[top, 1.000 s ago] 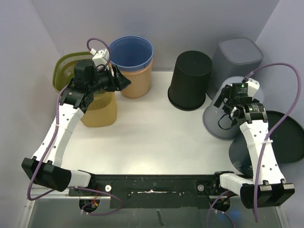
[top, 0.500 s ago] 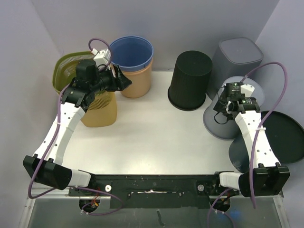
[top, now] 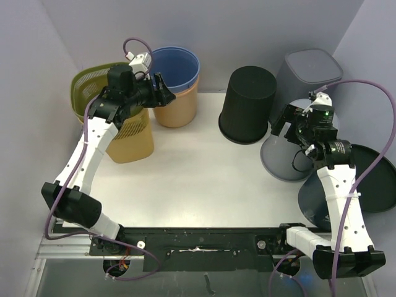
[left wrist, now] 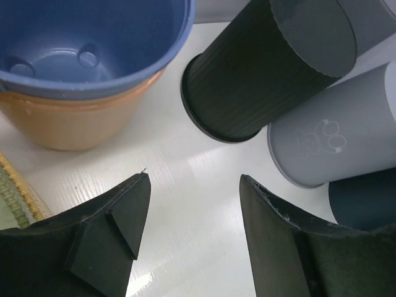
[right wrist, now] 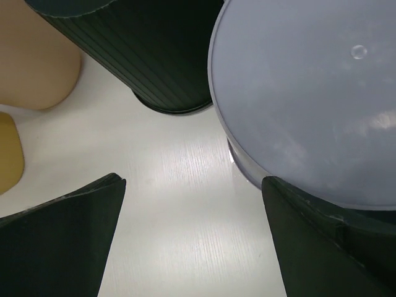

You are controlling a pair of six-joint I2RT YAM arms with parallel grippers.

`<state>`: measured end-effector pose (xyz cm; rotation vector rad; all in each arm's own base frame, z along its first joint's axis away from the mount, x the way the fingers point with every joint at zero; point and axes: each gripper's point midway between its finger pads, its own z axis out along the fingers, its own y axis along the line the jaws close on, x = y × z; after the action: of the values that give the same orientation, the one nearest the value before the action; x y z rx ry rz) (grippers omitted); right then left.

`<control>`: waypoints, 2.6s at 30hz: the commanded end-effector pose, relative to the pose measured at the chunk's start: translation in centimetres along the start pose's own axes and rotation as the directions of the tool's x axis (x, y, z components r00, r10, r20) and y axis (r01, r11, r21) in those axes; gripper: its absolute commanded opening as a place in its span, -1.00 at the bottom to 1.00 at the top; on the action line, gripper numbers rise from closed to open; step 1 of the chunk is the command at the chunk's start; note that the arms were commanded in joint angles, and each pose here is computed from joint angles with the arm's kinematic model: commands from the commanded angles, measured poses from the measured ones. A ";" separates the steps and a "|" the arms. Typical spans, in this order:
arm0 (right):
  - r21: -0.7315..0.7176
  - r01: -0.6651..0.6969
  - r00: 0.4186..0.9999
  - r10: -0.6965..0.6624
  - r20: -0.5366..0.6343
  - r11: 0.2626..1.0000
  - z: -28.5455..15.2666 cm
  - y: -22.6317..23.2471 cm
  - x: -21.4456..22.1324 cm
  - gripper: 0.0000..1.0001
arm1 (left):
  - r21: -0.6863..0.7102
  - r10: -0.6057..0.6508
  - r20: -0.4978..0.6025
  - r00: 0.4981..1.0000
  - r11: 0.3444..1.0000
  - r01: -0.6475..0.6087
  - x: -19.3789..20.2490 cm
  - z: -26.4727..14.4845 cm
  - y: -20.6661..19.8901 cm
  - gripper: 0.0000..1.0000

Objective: Turn the large container upside down
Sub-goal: Move the container to the center of the board, then pick up the container from the center of the board.

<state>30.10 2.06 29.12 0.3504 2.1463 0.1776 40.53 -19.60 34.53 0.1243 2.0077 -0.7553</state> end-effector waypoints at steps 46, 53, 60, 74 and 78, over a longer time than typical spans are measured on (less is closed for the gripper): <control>-0.067 0.021 1.000 -0.020 0.015 0.998 -1.0 2.8 0.4 0.95 | 0.018 0.474 0.144 0.869 0.876 -0.481 -4.9 10.4 -5.4 0.22; -0.061 0.028 1.000 -0.028 0.001 0.998 -1.0 2.3 1.6 0.95 | 0.004 0.535 0.146 0.832 0.841 -0.542 -4.5 11.3 -4.7 0.21; -0.082 0.051 0.998 -0.053 -0.020 0.995 -0.8 2.5 2.3 0.95 | -0.025 0.576 0.148 0.804 0.815 -0.579 -4.4 12.1 -3.8 0.21; -0.073 0.081 0.995 -0.085 -0.048 0.994 -0.4 2.3 2.5 0.95 | -0.105 0.568 0.080 0.819 0.822 -0.560 -3.8 15.8 1.9 0.21; -0.075 0.081 0.995 -0.085 -0.054 0.994 0.3 2.6 2.3 0.95 | -0.099 0.570 0.073 0.818 0.821 -0.563 -3.7 15.8 1.9 0.13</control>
<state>28.37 4.89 26.61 0.2468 2.2395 0.2128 54.65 -25.76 27.83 0.6144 1.8415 -0.2846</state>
